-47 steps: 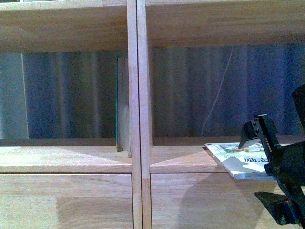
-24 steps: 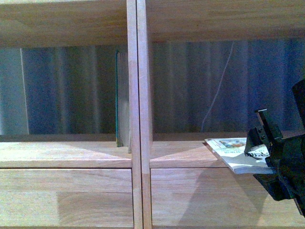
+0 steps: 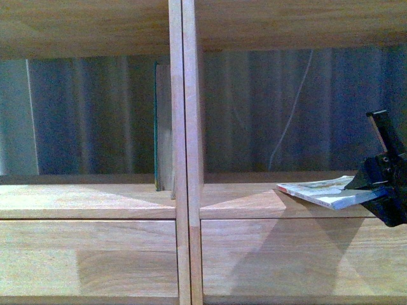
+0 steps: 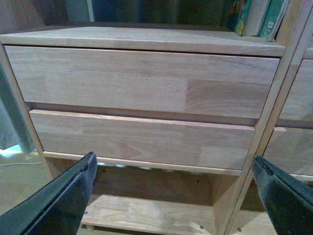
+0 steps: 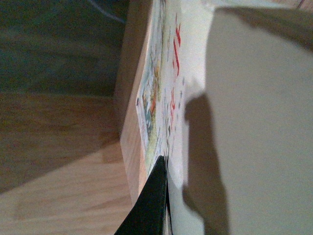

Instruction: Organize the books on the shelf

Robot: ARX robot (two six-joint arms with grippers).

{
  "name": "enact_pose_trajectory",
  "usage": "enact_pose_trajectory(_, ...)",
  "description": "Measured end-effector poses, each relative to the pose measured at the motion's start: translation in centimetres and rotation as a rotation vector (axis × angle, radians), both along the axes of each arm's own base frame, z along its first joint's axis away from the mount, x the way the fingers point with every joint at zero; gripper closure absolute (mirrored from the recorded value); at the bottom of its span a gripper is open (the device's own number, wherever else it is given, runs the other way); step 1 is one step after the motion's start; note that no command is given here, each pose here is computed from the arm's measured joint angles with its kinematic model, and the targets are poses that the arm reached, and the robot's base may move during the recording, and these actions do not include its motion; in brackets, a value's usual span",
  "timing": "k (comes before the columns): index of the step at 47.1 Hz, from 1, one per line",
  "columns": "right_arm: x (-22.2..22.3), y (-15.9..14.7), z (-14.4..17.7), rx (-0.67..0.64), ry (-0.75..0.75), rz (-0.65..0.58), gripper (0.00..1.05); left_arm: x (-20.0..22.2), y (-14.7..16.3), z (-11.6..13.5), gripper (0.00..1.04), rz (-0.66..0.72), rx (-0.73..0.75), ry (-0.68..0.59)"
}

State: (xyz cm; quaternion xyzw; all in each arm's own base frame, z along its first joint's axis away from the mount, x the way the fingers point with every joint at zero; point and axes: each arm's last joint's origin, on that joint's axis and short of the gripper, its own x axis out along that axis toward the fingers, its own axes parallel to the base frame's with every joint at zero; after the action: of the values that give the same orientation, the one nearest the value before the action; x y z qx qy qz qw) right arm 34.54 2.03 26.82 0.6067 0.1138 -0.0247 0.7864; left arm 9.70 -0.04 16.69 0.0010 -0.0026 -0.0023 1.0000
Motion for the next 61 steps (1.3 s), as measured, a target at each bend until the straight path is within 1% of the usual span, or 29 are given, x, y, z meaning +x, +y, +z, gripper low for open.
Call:
enact_pose_trajectory(10,-3.2,-0.7,2.1,-0.052,-0.095,0.092,0.97,0.0,0.0,0.0,0.07,0.0,0.0,0.0)
enact_pose_trajectory(16,-6.3,-0.9,4.8,-0.112,-0.218,0.18,0.97,0.0,0.0,0.0,0.07,0.0,0.0,0.0)
enact_pose_trajectory(19,-7.3,-0.9,5.7,-0.133,-0.26,0.211,0.97,0.0,0.0,0.0,0.07,0.0,0.0,0.0)
enact_pose_trajectory(29,-9.9,-0.4,8.1,-0.185,-0.381,0.278,0.97,0.0,0.0,0.0,0.07,0.0,0.0,0.0)
enact_pose_trajectory(35,-10.9,0.3,8.5,-0.207,-0.417,0.306,0.97,0.0,0.0,0.0,0.07,0.0,0.0,0.0)
enact_pose_trajectory(37,-11.0,0.6,8.4,-0.207,-0.417,0.317,0.97,0.0,0.0,-0.1,0.07,0.02,-0.026,0.027)
enact_pose_trajectory(38,-11.0,0.7,8.4,-0.21,-0.416,0.321,0.97,0.1,0.1,-0.1,0.07,0.045,-0.058,0.059)
enact_pose_trajectory(41,-11.2,1.0,8.1,-0.214,-0.411,0.334,0.97,0.6,0.3,0.2,0.07,0.056,-0.144,0.111)
enact_pose_trajectory(44,-11.3,1.5,7.9,-0.22,-0.407,0.354,0.97,1.5,0.6,1.2,0.07,0.018,-0.211,0.111)
enact_pose_trajectory(45,-11.3,1.7,7.9,-0.222,-0.408,0.36,0.97,2.0,0.8,1.9,0.07,-0.004,-0.232,0.097)
enact_pose_trajectory(48,-11.5,2.2,7.9,-0.235,-0.413,0.384,0.97,3.1,1.3,3.7,0.07,-0.061,-0.278,0.059)
enact_pose_trajectory(51,-11.8,2.7,8.0,-0.243,-0.423,0.398,0.97,4.0,1.6,4.8,0.07,-0.106,-0.3,0.041)
enact_pose_trajectory(57,-12.5,3.8,8.3,-0.257,-0.45,0.451,0.97,6.5,1.7,7.1,0.07,-0.334,-0.412,0.063)
enact_pose_trajectory(58,-12.6,3.9,8.3,-0.259,-0.453,0.456,0.97,6.9,1.6,7.6,0.07,-0.39,-0.442,0.064)
enact_pose_trajectory(61,-12.8,4.4,8.4,-0.261,-0.462,0.472,0.97,7.8,1.4,8.6,0.07,-0.485,-0.534,0.051)
